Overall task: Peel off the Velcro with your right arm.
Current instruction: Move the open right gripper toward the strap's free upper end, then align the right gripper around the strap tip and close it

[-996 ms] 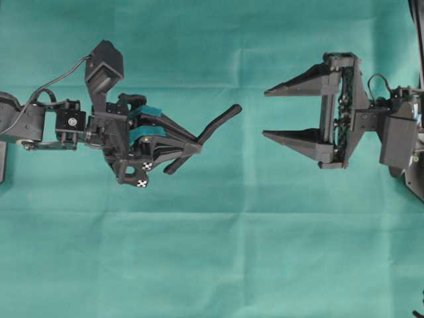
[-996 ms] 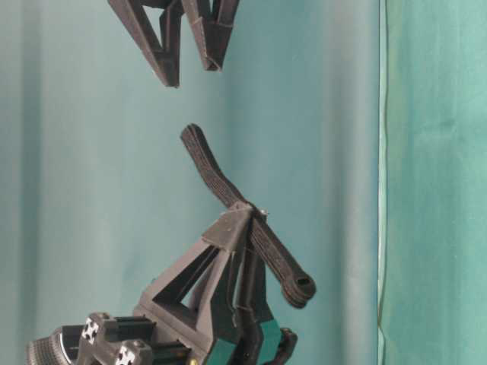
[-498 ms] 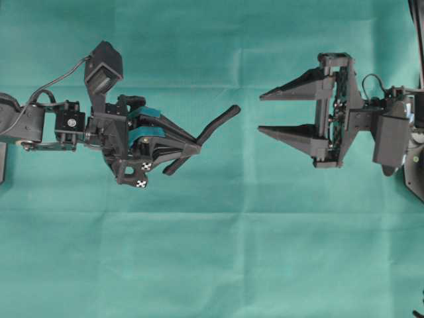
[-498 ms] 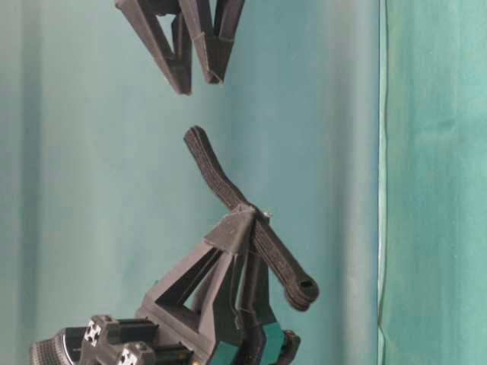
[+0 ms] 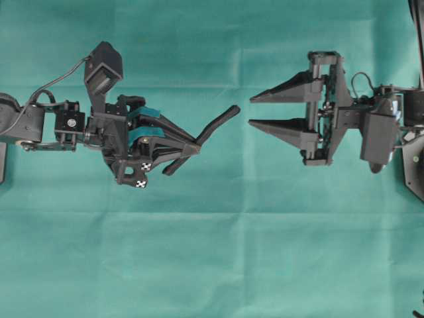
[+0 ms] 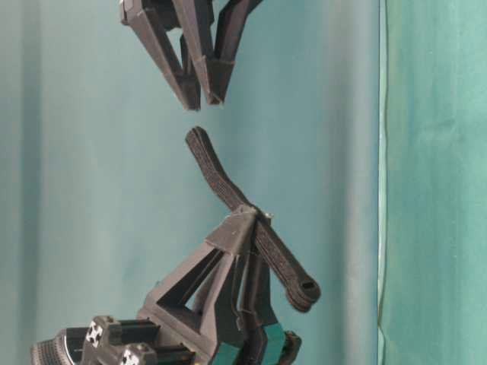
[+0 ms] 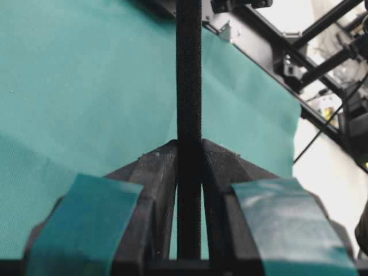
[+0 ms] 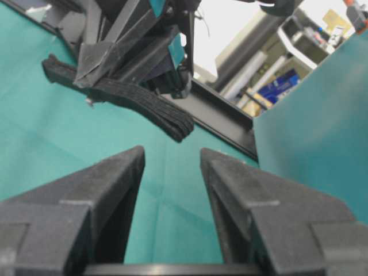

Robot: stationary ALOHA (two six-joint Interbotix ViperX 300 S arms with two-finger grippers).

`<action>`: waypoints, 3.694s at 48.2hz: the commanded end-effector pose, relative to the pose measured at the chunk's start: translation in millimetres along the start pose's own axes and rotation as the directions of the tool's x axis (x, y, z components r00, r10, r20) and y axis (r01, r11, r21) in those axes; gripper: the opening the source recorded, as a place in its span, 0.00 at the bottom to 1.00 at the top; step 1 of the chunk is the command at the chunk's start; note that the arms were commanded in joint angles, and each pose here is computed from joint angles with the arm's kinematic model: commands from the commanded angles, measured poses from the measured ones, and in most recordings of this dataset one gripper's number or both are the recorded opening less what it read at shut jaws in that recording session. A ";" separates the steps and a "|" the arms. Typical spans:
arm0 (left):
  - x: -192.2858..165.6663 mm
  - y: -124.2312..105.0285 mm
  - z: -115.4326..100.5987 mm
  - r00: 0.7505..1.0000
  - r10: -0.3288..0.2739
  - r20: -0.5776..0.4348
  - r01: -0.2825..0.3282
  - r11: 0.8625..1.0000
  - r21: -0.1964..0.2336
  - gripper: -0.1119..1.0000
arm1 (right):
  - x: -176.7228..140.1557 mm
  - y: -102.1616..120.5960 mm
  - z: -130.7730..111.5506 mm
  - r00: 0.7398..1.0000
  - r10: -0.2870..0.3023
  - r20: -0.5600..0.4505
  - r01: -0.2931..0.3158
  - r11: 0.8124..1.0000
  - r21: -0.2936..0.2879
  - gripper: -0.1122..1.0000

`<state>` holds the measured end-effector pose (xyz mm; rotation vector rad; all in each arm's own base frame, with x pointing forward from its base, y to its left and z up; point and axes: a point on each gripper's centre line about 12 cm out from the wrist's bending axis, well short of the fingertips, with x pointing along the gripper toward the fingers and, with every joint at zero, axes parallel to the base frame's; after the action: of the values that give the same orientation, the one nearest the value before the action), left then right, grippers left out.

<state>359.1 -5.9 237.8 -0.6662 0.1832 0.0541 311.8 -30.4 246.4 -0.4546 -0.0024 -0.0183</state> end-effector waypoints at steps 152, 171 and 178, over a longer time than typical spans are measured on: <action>-5.8 -0.1 5.5 1.000 -0.010 0.028 0.010 1.000 -0.002 0.19 | 12.1 1.1 -2.8 0.999 -0.002 0.037 0.002 1.000 -0.001 0.19; -5.9 1.1 4.2 1.000 -0.006 0.024 0.006 1.000 -0.001 0.19 | 14.2 -1.2 -2.1 0.999 -0.008 0.039 0.008 1.000 -0.003 0.19; -6.0 0.3 5.0 1.000 -0.009 0.026 0.009 1.000 0.000 0.19 | 16.9 -0.6 -4.1 0.999 -0.006 0.035 0.006 1.000 -0.002 0.19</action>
<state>354.1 -3.6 229.3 -0.6660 0.1988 0.0663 325.0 -32.2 233.3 -0.4519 -0.0023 -0.0083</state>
